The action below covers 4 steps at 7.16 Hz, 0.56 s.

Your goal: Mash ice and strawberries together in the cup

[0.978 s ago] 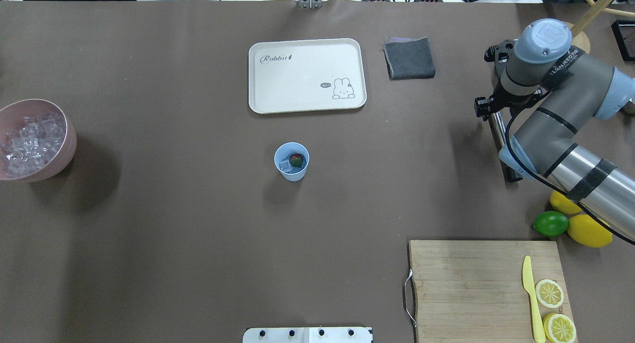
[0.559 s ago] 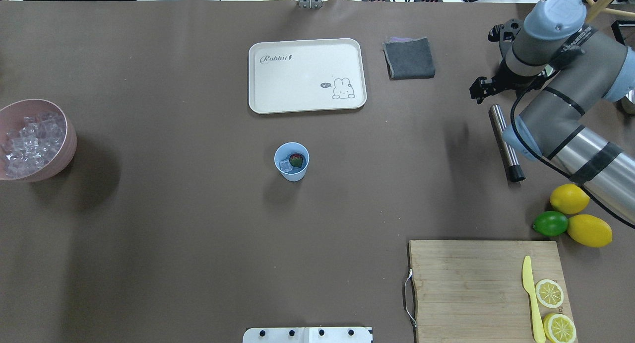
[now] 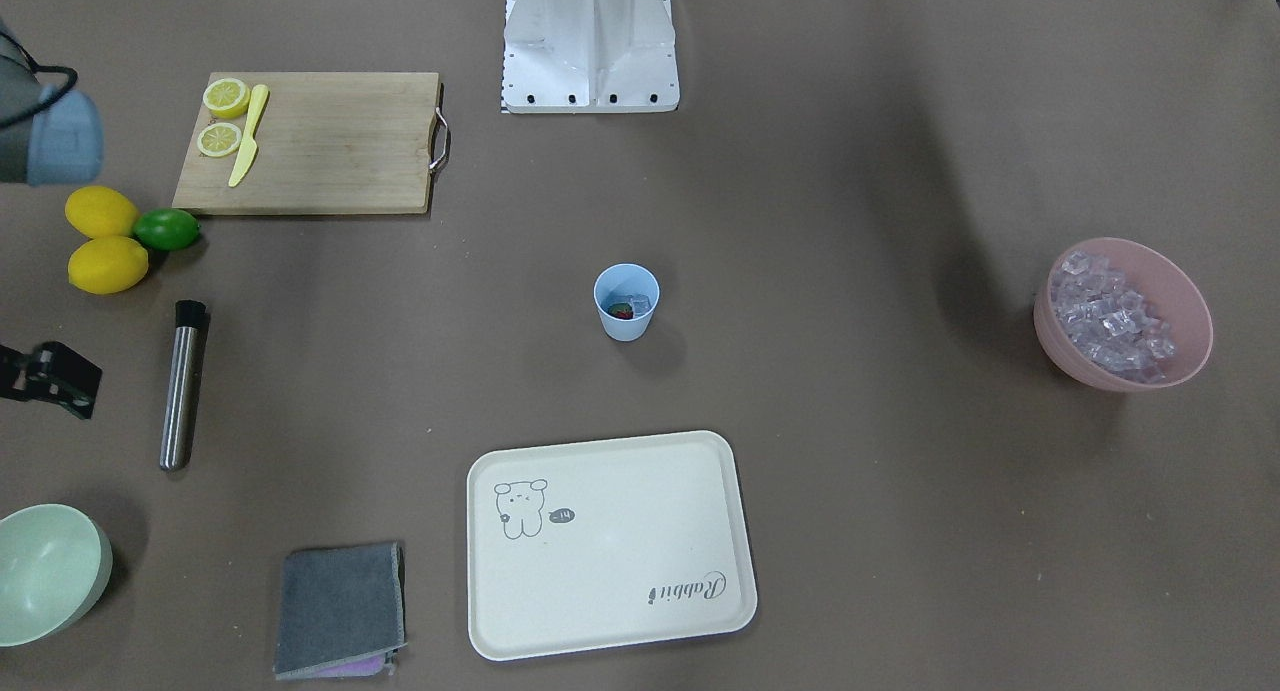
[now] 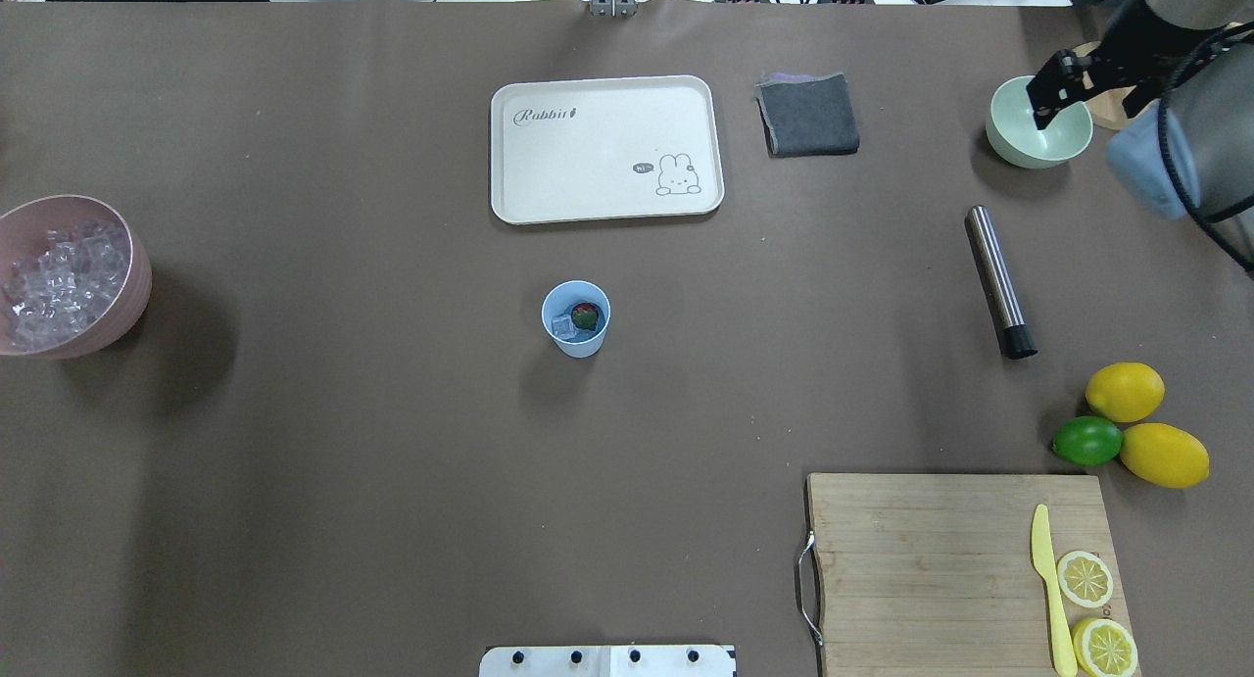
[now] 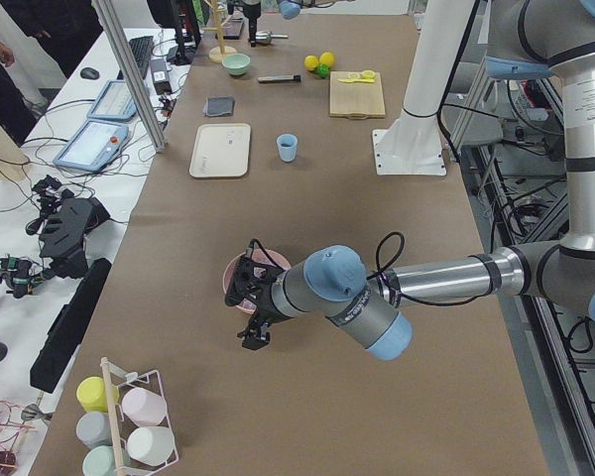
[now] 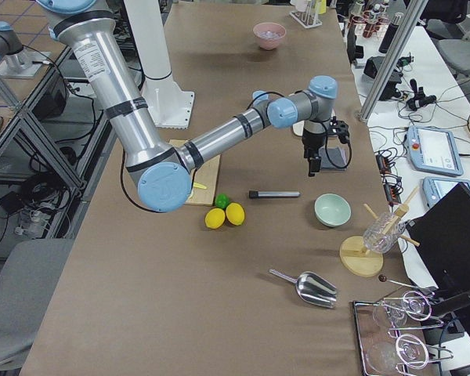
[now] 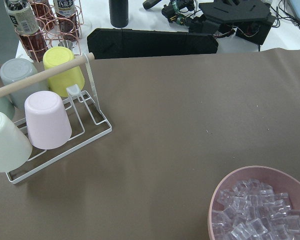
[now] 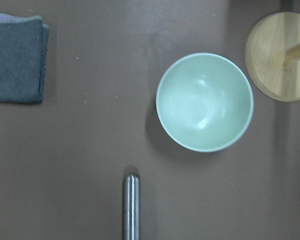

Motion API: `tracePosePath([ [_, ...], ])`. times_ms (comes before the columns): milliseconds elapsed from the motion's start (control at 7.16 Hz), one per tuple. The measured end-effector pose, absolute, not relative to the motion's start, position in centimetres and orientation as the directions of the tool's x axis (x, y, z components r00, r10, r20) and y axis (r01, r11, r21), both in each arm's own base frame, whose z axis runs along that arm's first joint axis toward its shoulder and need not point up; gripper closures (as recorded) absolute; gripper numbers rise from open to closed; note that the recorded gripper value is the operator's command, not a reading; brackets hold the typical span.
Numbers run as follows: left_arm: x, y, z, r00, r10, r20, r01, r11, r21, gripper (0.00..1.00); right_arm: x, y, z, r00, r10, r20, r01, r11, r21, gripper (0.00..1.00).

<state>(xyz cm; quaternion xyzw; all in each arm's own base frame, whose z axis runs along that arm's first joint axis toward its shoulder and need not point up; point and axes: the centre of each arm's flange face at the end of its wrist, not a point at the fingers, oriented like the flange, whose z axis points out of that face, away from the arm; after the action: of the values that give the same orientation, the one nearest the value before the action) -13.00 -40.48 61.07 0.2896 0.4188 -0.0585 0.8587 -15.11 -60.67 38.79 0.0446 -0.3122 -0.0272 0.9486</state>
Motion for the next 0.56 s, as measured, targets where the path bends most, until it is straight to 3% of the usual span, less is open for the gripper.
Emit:
tracePosePath([
  [140,-13.0,-40.4,61.1,0.641,0.138,-0.755,0.343,0.828,0.443,0.02,-11.6,-57.5,38.8,0.804,-0.074,0.591,0.032,0.996,0.082,0.0],
  [559,-12.9,-39.7,61.7,0.641,0.131,-0.756,0.34,0.835,0.433,0.02,-1.8,-51.7,47.1,0.758,-0.073,0.649,0.047,0.997,0.058,0.0],
])
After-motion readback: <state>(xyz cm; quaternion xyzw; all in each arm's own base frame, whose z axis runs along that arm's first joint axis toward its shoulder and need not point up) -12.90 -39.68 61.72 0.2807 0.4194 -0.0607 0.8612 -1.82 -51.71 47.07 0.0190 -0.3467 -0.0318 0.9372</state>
